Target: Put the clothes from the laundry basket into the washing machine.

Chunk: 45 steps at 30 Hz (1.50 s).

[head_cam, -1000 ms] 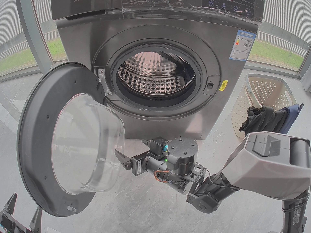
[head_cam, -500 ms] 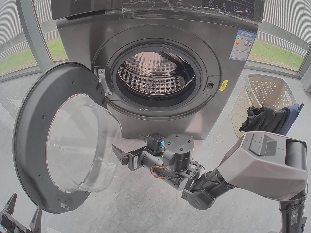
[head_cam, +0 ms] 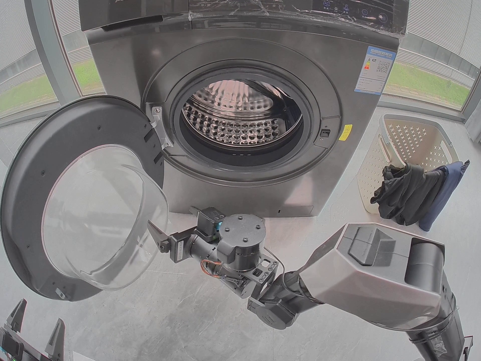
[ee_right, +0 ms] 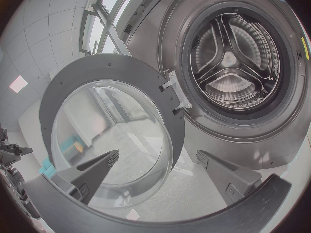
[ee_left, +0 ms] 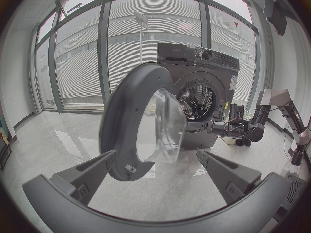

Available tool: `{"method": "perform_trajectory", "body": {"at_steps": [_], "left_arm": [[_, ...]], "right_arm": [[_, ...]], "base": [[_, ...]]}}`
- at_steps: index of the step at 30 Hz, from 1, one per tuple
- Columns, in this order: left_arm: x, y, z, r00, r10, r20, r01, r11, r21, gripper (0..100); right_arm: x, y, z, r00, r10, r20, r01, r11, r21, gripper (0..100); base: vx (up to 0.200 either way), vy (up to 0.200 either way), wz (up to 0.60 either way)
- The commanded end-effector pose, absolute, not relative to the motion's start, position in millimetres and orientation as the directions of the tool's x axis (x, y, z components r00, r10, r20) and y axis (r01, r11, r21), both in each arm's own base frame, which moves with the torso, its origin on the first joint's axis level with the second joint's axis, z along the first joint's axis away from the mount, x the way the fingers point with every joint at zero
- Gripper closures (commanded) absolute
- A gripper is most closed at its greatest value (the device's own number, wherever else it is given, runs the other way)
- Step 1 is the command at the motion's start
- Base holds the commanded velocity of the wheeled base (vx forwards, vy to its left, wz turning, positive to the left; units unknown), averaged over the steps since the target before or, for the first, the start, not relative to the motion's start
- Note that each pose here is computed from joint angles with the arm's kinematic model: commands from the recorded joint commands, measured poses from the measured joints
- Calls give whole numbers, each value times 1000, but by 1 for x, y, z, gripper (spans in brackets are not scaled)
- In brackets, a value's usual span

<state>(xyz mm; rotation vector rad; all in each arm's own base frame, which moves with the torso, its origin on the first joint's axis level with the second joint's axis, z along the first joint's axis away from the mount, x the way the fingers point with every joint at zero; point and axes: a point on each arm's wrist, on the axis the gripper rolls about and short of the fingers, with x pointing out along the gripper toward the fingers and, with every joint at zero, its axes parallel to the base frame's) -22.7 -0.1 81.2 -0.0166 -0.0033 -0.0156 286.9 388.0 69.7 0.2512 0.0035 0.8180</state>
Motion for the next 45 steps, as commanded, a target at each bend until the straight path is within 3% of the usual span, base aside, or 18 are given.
{"method": "perform_trajectory", "body": {"at_steps": [1,8,26,31,38,41,43,45], "left_arm": [[-23,0,76,1000,-15,2,15,1000,-17,0],[-23,0,76,1000,-15,2,15,1000,-17,0],[-23,0,76,1000,-15,2,15,1000,-18,0],[-23,0,76,1000,-15,2,15,1000,-20,0],[-23,0,76,1000,-11,3,11,1000,-15,0],[-23,0,76,1000,-11,3,11,1000,-17,0],[-23,0,76,1000,-11,3,11,1000,-15,0],[-23,0,76,1000,-11,3,11,1000,-15,0]], "right_arm": [[291,388,66,691,717,91,-715,662,224,0],[294,392,61,701,712,43,-702,678,219,0],[314,445,43,747,654,119,-661,711,239,0],[319,440,46,763,634,126,-643,727,242,0],[308,379,121,796,594,118,-604,763,230,0],[292,336,154,815,570,107,-578,784,224,0],[273,289,177,832,545,101,-554,808,201,0],[262,263,186,846,525,97,-534,827,179,0]], "base": [[0,0,0],[0,0,0],[0,0,0],[0,0,0],[0,0,0],[0,0,0],[0,0,0],[0,0,0]]}}
